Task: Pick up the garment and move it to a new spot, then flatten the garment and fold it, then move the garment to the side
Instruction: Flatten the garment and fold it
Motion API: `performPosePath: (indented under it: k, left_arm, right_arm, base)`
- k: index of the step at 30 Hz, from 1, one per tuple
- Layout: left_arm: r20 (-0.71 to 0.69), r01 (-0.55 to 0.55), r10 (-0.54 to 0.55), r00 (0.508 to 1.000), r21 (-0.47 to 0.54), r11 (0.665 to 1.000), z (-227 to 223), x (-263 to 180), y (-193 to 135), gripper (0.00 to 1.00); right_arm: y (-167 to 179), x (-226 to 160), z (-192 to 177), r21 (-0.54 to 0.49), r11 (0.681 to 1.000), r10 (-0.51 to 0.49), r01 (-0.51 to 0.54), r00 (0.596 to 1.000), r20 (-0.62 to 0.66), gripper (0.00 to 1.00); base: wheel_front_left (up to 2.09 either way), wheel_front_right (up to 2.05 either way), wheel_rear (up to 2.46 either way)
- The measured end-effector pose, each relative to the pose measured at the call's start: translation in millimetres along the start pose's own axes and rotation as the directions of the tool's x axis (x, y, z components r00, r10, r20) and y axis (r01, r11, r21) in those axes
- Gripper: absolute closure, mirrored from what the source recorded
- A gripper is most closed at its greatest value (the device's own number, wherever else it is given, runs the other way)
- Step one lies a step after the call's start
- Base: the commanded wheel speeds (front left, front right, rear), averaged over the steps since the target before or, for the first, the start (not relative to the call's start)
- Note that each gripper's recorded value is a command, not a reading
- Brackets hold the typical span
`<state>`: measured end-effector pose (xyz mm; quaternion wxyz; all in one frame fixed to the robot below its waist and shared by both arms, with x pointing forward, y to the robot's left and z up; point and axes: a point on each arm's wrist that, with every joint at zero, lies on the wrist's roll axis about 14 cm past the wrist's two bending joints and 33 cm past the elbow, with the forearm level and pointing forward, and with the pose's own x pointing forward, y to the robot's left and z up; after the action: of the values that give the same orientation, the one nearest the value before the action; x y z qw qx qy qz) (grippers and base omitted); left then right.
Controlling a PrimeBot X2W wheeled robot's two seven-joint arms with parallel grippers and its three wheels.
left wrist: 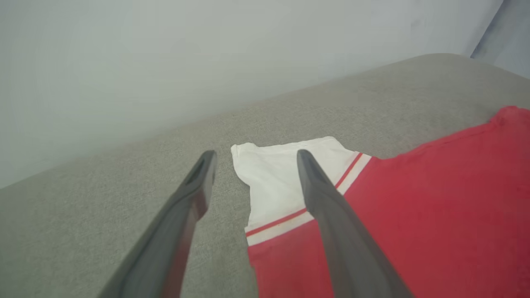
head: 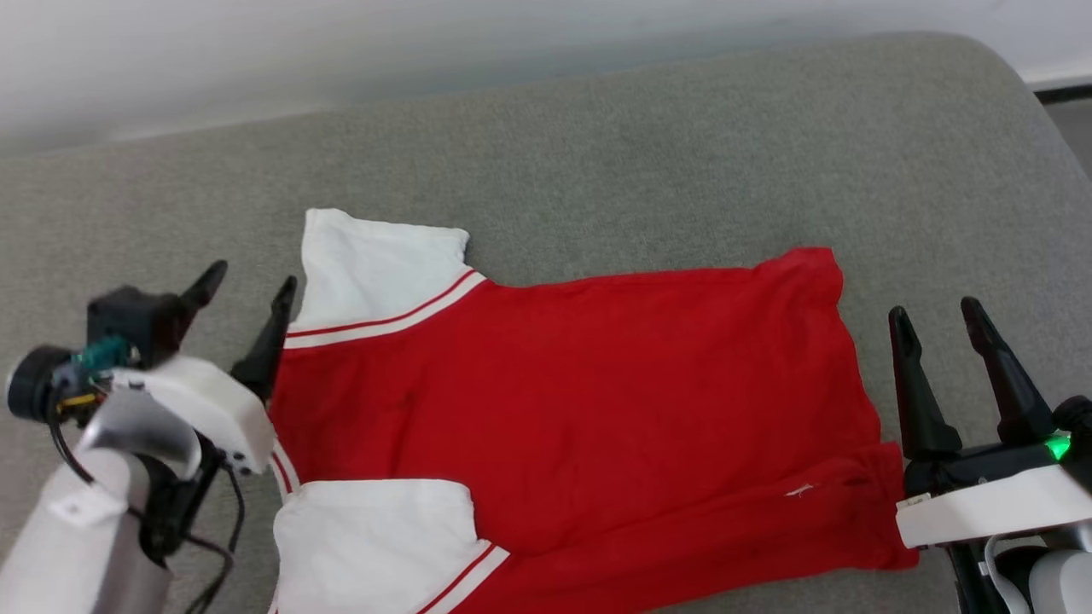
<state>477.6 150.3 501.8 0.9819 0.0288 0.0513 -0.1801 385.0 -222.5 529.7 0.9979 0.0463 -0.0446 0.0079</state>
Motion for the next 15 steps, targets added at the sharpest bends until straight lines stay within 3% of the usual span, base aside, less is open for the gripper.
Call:
performPosePath:
  k: [3,7,15]
  left_arm:
    - [-0.139,0.035,-0.034,0.99,0.009,0.999,-15.1,30.2,9.2,0.0]
    - [-0.343,0.078,-0.054,0.938,0.055,0.995,-37.5,61.7,26.5,0.0]
    - [-0.613,0.104,-0.095,0.784,-0.021,0.994,-66.7,109.4,44.2,0.0]
  right_arm:
    - [-6.7,4.0,-11.1,0.0,1.0,-0.026,0.026,0.999,-0.023,0.0]
    - [-11.4,7.4,-27.7,-0.002,0.999,-0.048,0.048,0.997,-0.059,0.0]
    - [-22.1,9.3,-55.6,-0.004,0.995,-0.098,0.098,0.988,-0.119,0.0]
  base:
    - [0.0,0.0,0.0]
    - [0.0,0.0,0.0]
    - [0.0,0.0,0.0]
